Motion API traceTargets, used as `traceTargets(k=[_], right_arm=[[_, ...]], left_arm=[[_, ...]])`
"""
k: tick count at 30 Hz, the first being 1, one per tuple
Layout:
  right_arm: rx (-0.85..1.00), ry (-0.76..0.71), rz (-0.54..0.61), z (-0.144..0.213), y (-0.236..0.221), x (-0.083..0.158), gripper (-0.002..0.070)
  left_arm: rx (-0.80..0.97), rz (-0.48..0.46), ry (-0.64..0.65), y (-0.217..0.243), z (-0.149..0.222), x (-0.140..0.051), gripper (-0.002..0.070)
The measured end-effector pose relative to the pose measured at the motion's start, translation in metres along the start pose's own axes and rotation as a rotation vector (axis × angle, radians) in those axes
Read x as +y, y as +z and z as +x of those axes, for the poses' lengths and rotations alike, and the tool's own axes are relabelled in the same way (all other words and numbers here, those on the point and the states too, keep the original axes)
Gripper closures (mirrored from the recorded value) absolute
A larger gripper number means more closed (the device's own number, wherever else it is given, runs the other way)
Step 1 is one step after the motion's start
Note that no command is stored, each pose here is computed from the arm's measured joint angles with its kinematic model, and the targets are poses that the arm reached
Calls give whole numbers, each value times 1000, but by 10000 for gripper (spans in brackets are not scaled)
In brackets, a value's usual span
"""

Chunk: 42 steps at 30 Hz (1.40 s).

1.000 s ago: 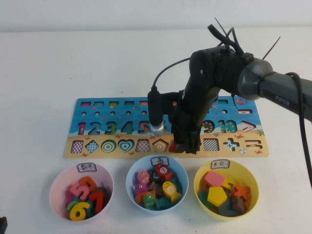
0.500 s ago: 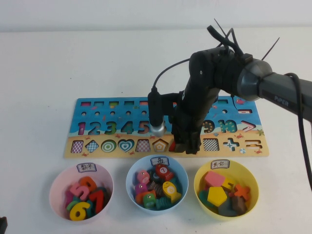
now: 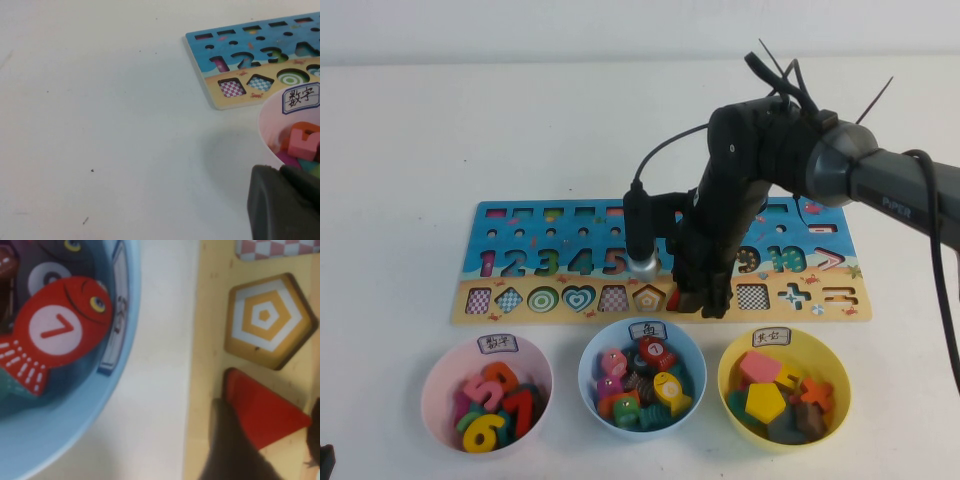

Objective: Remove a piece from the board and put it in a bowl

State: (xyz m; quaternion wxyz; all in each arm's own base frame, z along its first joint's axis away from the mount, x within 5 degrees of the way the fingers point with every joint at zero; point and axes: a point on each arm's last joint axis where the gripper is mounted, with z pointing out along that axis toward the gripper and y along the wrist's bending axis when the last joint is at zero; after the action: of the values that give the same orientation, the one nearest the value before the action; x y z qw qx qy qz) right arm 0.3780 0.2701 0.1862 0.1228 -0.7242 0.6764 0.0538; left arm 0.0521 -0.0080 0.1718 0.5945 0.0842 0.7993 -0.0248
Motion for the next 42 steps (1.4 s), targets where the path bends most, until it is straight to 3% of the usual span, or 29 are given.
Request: traceTargets(k=[4,32,38,42], right_arm=[[0,1,-3,0,0,0,406],[16,39,7,-6,-27,-5,409],[11,287,79,-6,-59,2,410],[-48,519,155,-1,-87,27,410]], left_arm=[[0,0,0,0,0,0,679],[0,0,1,0,0,0,679],[0,0,1,0,0,0,679],[0,0,1,0,0,0,679]])
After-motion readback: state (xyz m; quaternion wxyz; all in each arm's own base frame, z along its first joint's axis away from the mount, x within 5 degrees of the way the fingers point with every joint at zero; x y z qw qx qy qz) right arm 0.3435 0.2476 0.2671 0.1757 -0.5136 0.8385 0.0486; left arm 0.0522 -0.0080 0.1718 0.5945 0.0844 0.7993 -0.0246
